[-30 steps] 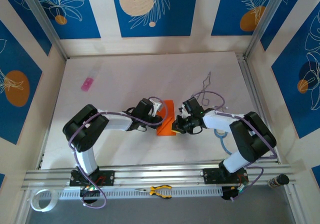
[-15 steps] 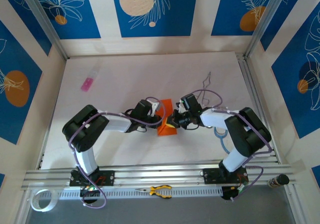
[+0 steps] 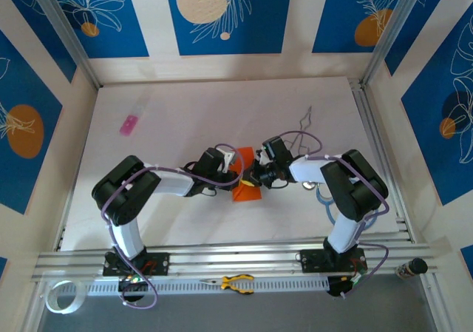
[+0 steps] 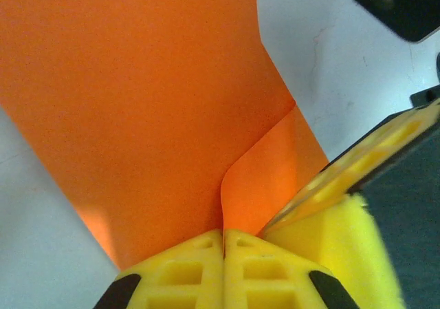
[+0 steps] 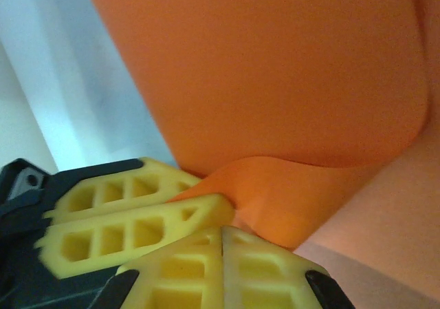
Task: Fold a paper plane with a square sheet of paper (pick it up from the middle)
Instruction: Fold the triangle a second time at the center of the table.
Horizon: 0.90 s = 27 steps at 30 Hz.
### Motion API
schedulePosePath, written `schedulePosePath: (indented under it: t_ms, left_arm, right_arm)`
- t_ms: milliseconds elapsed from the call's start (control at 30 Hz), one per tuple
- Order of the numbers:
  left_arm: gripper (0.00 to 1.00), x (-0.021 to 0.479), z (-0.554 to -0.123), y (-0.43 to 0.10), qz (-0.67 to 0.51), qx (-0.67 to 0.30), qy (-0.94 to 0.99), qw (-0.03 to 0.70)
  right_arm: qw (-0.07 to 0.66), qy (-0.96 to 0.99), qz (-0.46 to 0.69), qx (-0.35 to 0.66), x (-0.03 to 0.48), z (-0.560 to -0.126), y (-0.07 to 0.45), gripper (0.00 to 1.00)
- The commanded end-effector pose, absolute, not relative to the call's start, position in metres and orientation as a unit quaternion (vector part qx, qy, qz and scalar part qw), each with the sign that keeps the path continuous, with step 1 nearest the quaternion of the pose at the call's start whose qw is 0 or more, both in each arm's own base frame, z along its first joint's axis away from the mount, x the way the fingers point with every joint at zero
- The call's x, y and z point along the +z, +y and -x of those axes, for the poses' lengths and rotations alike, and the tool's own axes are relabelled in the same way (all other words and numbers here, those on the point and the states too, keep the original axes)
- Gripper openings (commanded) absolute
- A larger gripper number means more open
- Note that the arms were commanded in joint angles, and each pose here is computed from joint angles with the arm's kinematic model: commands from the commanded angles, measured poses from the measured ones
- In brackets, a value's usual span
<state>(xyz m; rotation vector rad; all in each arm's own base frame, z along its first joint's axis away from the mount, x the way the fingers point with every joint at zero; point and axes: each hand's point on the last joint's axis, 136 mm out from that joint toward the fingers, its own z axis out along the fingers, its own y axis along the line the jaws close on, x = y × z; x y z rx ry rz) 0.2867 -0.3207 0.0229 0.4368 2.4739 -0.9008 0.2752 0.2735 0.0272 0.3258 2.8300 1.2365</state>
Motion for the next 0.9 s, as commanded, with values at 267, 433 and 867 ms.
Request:
schedulePosePath:
  t_ms: [267,433,867]
  left_arm:
    - [0.0,-0.003,-0.273,-0.304,-0.157,-0.302,0.922,0.185]
    - [0.0,-0.003,-0.272,-0.305,-0.162,-0.302,0.922,0.182]
    - [0.0,-0.002,-0.271,-0.304,-0.166,-0.307,0.92,0.179]
  right_arm:
    - [0.003,0.919,-0.129,0.372,0.01,-0.257,0.253,0.02]
    - [0.033,0.901,-0.112,0.417,0.049,-0.283,0.265,0.02]
    - [0.022,0.928,-0.146,0.341,0.008,-0.285,0.243,0.02]
